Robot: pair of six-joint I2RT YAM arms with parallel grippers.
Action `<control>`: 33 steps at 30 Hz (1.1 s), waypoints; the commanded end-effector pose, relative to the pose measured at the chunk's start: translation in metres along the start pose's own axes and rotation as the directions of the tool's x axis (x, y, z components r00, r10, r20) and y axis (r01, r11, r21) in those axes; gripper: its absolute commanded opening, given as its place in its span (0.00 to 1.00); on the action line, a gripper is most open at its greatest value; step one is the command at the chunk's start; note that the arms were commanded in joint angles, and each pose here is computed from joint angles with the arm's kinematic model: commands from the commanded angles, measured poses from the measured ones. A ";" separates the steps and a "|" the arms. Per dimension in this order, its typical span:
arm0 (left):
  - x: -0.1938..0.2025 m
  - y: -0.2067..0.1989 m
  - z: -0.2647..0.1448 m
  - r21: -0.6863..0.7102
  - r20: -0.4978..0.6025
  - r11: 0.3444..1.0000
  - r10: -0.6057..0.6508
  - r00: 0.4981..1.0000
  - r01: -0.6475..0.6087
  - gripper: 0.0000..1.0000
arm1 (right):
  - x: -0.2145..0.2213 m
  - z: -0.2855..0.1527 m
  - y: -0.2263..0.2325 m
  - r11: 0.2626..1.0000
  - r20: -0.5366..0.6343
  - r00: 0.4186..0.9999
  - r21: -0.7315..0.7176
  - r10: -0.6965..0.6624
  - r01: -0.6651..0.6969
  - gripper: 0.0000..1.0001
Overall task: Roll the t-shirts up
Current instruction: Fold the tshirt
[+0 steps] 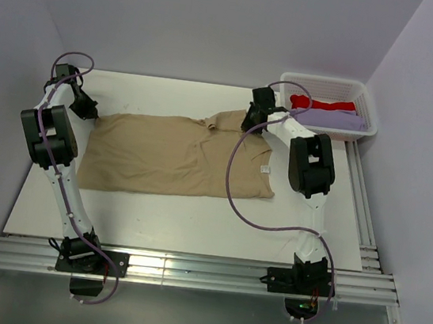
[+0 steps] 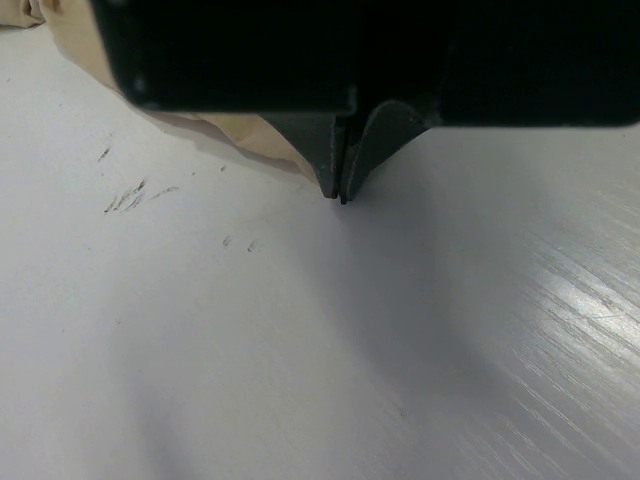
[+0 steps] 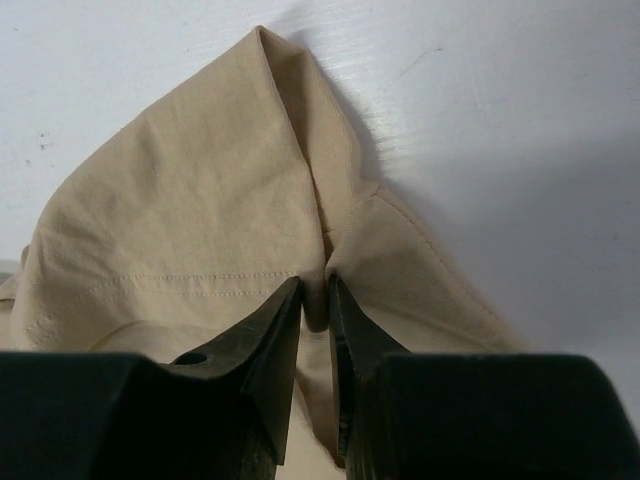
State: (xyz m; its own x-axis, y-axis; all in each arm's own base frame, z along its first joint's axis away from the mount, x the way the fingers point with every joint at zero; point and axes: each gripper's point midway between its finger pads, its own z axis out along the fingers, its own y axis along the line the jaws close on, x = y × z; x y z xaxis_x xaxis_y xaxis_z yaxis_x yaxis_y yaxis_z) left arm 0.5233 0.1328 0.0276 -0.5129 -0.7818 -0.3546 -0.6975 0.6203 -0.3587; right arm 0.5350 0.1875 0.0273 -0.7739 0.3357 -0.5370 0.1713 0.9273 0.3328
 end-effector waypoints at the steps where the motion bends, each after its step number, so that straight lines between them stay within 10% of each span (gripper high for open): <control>1: -0.018 -0.020 -0.033 0.052 0.060 0.998 0.029 0.998 -0.032 0.00 | -0.035 -0.030 0.023 0.999 0.089 0.996 -0.034 -0.019 0.022 0.25; 14: -0.019 -0.021 -0.033 0.053 0.062 0.998 0.028 0.998 -0.031 0.00 | -0.045 -0.044 0.031 0.999 0.111 0.993 -0.037 -0.031 0.035 0.09; 26: -0.018 -0.021 -0.033 0.054 0.059 0.998 0.029 0.998 -0.032 0.00 | -0.044 -0.045 0.035 0.998 0.090 0.996 -0.050 -0.028 0.032 0.25; 33: -0.018 -0.021 -0.033 0.055 0.058 0.998 0.030 0.998 -0.034 0.00 | -0.043 -0.043 0.036 0.998 0.089 0.996 -0.061 -0.021 0.026 0.12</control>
State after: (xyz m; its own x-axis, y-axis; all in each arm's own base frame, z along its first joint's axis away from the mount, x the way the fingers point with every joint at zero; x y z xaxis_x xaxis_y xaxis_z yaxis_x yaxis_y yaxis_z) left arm 0.5233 0.1327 0.0276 -0.5132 -0.7819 -0.3540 -0.6974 0.6203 -0.3591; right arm 0.5368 0.1899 0.0448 -0.7749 0.3160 -0.5474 0.1578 0.9353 0.3166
